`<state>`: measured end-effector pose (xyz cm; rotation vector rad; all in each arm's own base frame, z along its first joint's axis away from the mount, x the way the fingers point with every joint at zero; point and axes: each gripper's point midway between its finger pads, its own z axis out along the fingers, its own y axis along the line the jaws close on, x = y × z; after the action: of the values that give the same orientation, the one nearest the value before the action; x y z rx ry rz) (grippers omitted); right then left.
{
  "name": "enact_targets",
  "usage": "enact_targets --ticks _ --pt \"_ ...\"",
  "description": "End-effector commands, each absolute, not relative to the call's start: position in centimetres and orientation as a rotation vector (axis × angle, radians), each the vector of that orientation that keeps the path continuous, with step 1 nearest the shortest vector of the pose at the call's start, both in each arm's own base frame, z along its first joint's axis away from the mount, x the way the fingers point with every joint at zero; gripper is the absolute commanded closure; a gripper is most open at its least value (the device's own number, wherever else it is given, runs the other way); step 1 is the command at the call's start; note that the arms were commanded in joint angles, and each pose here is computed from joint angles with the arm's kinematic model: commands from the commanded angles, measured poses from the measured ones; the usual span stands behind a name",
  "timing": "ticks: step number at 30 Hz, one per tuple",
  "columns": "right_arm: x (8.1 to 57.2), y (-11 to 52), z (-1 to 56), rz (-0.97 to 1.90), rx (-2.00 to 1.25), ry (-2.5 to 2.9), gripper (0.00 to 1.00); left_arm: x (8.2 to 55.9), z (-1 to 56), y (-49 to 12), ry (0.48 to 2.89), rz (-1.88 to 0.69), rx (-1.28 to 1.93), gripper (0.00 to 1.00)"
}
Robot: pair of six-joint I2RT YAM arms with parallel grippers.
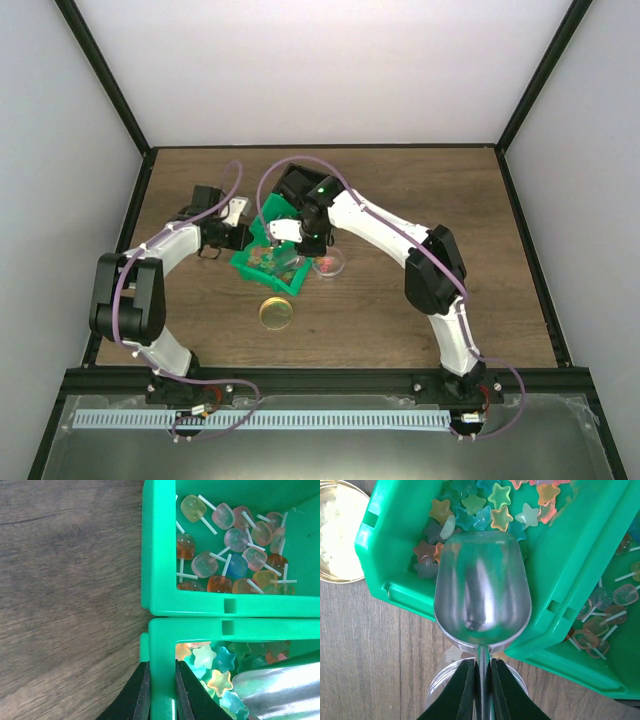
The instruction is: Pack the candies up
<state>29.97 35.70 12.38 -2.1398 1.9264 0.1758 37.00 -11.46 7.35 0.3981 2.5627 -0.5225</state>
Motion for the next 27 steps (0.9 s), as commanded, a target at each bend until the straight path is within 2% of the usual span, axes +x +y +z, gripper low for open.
enact_targets --ticks 1,5,17,27 --pt "28.4 38.8 10.7 0.364 -2.137 1.908 0.99 36.3 6.9 -11.7 2.569 -0.545 0.395 0.95" --pt "28.2 39.3 9.6 0.414 -2.100 1.923 0.99 36.2 7.0 -11.6 2.568 -0.543 0.394 0.95" --pt "26.8 37.2 14.0 0.402 -2.044 1.974 0.99 36.4 7.0 -11.7 2.574 -0.546 0.384 0.96" --pt "26.6 37.1 13.9 0.468 -2.016 2.008 0.99 36.2 6.8 -11.7 2.576 -0.548 0.382 0.96"
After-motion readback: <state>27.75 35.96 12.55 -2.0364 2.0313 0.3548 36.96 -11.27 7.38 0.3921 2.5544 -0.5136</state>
